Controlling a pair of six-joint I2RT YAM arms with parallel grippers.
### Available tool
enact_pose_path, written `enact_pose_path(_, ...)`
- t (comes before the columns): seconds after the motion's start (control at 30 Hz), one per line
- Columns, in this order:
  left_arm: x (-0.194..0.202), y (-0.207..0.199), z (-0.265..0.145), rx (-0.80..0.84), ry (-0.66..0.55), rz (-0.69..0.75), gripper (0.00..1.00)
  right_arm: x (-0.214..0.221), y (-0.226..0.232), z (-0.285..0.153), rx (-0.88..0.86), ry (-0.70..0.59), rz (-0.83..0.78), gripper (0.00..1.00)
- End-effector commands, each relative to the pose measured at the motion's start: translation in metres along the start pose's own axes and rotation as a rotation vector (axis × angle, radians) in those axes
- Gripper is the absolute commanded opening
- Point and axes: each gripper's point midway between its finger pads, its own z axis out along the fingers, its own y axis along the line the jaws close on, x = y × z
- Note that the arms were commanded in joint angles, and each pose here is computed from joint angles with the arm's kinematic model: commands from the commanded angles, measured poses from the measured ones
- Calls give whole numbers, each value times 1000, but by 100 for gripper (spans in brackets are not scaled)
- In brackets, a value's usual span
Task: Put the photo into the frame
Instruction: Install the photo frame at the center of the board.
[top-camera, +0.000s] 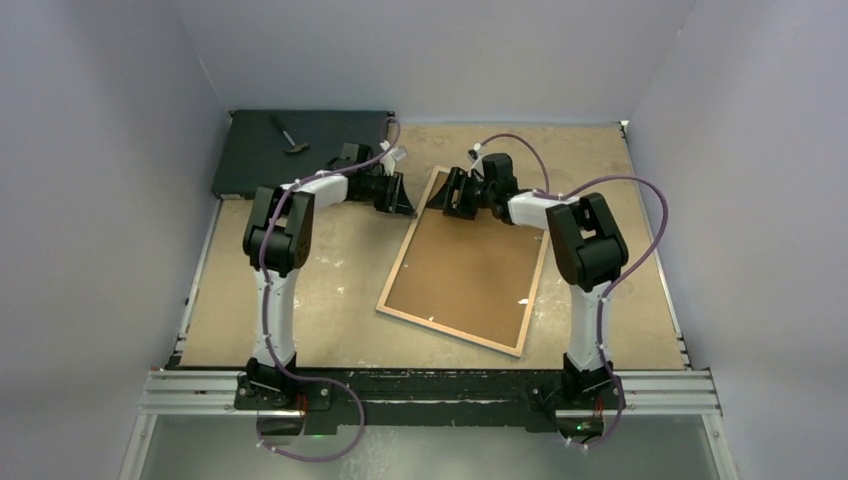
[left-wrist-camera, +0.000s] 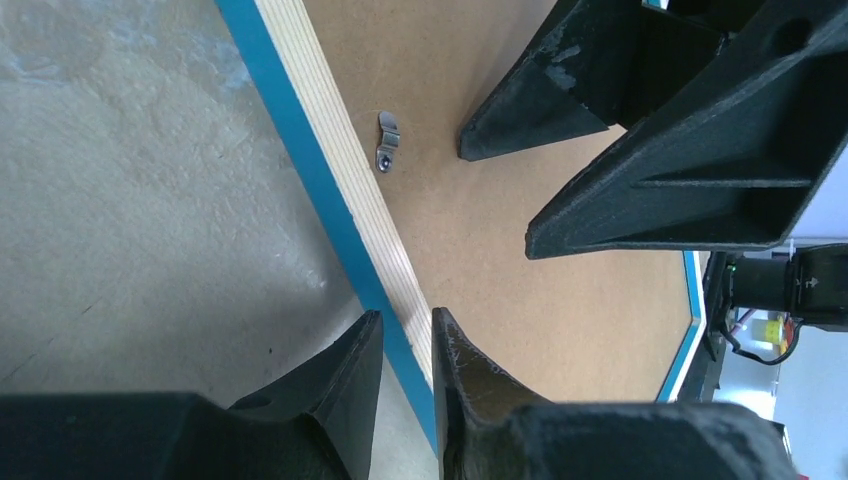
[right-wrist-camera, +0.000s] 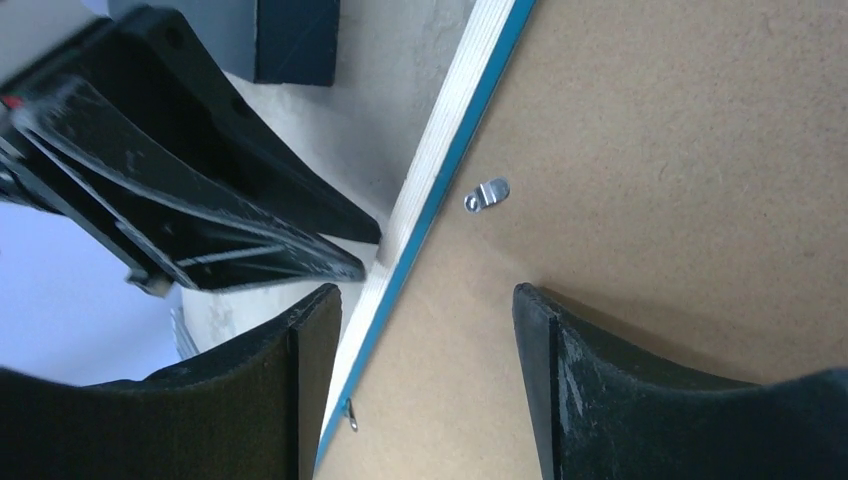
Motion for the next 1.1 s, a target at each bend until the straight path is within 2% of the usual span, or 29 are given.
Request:
enact_pose_path(0.0, -13, -10, 11, 26, -32, 31, 22, -25, 15, 6, -35, -66, -11, 66)
enact_pose_path(0.43, 14, -4, 17, 22, 9, 15, 7, -21, 9, 26, -24, -69, 27, 63)
enact_pose_path(1.07, 31, -6, 16, 39, 31, 8, 0, -24, 13, 38, 28, -148, 55, 57)
